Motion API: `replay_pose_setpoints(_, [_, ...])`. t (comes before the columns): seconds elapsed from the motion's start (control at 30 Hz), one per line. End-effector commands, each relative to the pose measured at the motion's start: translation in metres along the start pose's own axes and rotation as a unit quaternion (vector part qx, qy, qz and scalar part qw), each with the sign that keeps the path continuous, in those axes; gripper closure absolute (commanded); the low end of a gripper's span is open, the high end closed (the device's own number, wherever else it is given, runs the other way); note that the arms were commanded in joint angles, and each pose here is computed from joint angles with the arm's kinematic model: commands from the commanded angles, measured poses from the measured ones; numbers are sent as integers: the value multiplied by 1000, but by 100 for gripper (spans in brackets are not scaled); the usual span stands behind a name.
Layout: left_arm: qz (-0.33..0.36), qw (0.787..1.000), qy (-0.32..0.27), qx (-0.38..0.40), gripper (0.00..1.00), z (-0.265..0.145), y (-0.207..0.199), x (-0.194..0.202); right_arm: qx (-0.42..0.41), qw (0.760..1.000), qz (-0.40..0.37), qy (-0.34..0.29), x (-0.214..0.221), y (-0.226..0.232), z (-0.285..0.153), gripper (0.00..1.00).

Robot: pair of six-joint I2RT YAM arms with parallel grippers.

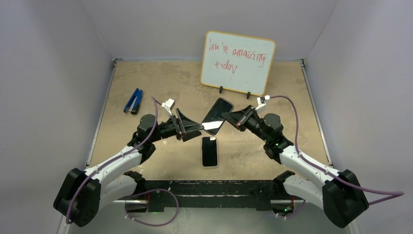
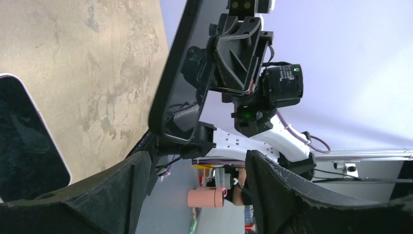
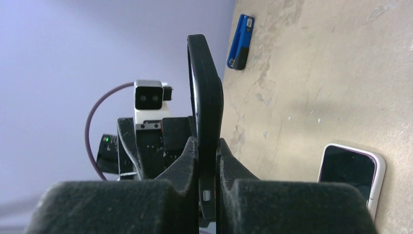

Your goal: Put the phone into the phone case

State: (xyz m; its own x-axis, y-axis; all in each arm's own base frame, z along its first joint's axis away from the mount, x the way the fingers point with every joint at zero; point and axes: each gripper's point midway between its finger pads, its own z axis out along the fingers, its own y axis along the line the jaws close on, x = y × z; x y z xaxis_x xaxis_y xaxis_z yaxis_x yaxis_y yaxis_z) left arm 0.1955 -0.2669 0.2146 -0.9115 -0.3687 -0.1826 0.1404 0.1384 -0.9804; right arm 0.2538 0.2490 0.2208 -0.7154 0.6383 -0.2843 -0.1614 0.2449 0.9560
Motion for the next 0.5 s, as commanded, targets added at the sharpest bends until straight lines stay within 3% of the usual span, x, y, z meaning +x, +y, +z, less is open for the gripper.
replay_pose_setpoints(0.0, [-18,998,-32,53,27,7,-25,-11,-55,996,11,-62,-29,36,6,100])
replay_pose_setpoints(0.47, [-49,998,-28,41,32,42,-12,5,-44,996,28,-67,-29,23,9,100])
